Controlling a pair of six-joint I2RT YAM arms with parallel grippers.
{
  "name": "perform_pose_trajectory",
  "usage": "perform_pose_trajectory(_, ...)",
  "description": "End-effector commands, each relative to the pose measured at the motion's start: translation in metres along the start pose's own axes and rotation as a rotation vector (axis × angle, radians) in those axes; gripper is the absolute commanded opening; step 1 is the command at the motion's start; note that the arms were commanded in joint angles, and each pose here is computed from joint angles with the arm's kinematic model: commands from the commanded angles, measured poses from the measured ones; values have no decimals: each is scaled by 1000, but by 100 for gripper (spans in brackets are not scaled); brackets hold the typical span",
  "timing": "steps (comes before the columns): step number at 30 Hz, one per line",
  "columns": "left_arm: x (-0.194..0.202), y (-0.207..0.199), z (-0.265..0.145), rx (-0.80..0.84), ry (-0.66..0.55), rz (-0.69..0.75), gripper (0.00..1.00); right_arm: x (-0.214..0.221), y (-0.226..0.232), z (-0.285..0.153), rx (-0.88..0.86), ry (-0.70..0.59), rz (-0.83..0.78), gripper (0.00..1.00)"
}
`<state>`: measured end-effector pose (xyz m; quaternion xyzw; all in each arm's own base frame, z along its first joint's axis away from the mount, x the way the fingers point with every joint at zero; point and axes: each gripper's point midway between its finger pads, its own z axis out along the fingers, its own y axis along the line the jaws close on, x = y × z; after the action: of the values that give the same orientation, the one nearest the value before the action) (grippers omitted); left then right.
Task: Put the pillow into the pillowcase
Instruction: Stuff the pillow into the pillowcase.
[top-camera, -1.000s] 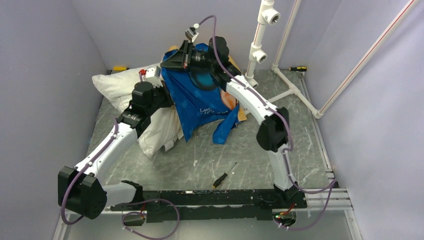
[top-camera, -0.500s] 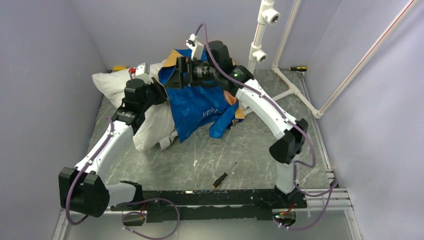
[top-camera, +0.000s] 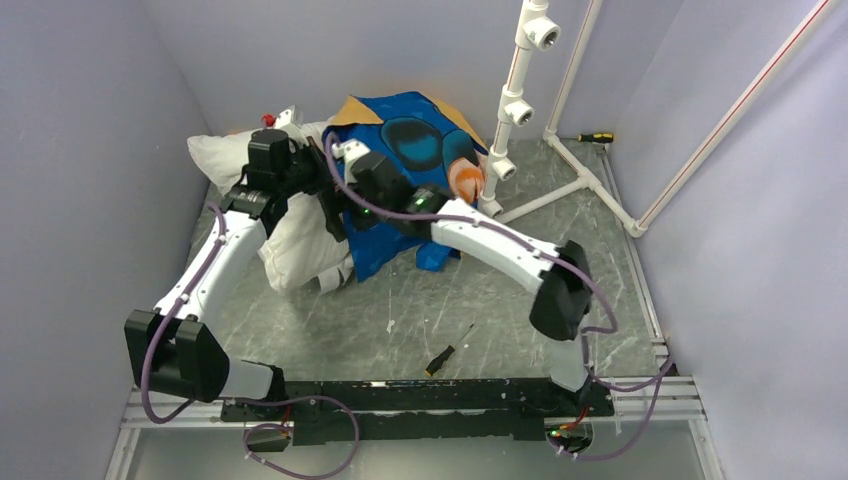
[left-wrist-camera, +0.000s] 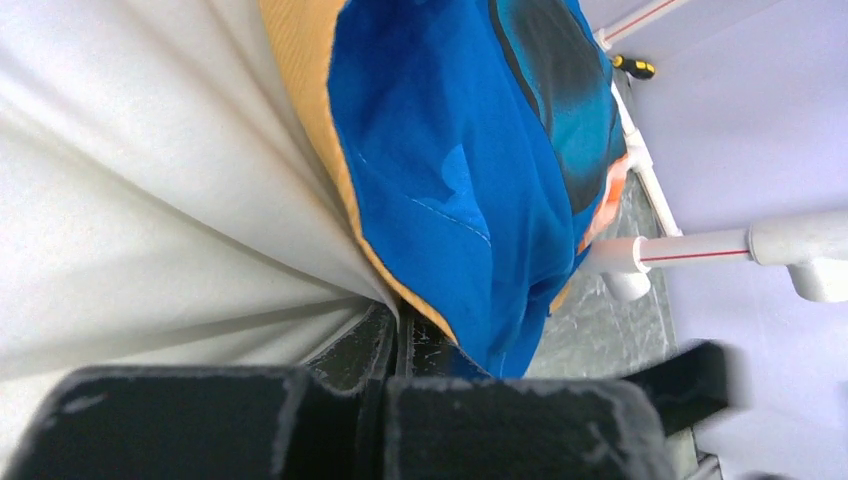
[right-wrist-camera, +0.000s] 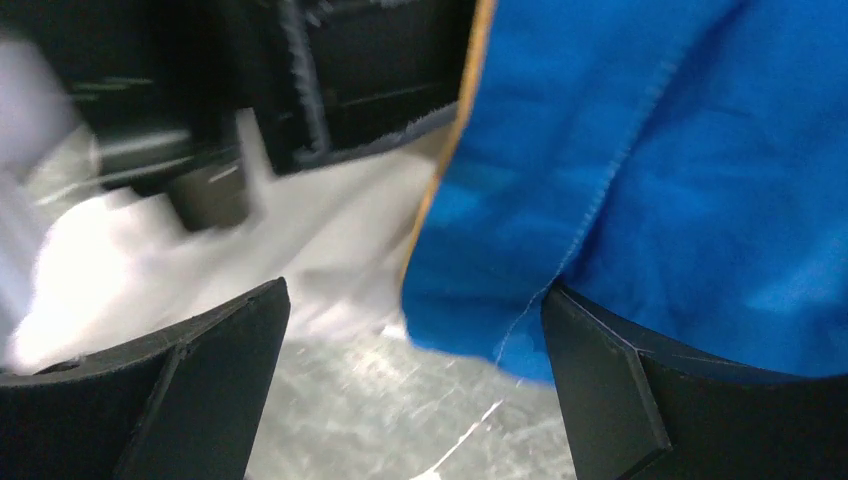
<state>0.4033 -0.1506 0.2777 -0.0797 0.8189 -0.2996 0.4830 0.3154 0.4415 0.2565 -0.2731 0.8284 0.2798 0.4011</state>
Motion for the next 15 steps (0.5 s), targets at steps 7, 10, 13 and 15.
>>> perform_pose_trajectory(7, -16, -69, -17, 252, 163, -169, 0, 24, -62, 108, 333, -241, -53, 63)
perform_pose_trajectory(10, -21, -64, -21, 230, 140, -193, 0, 20, -73, 117, 302, -252, -1, 0)
perform_pose_trajectory(13, -33, -53, -28, 198, 92, -198, 0, 9, -75, 115, 279, -255, -9, 0)
perform_pose_trajectory(15, -43, -44, -33, 167, 57, -196, 0, -4, -67, 106, 216, -263, -13, 0)
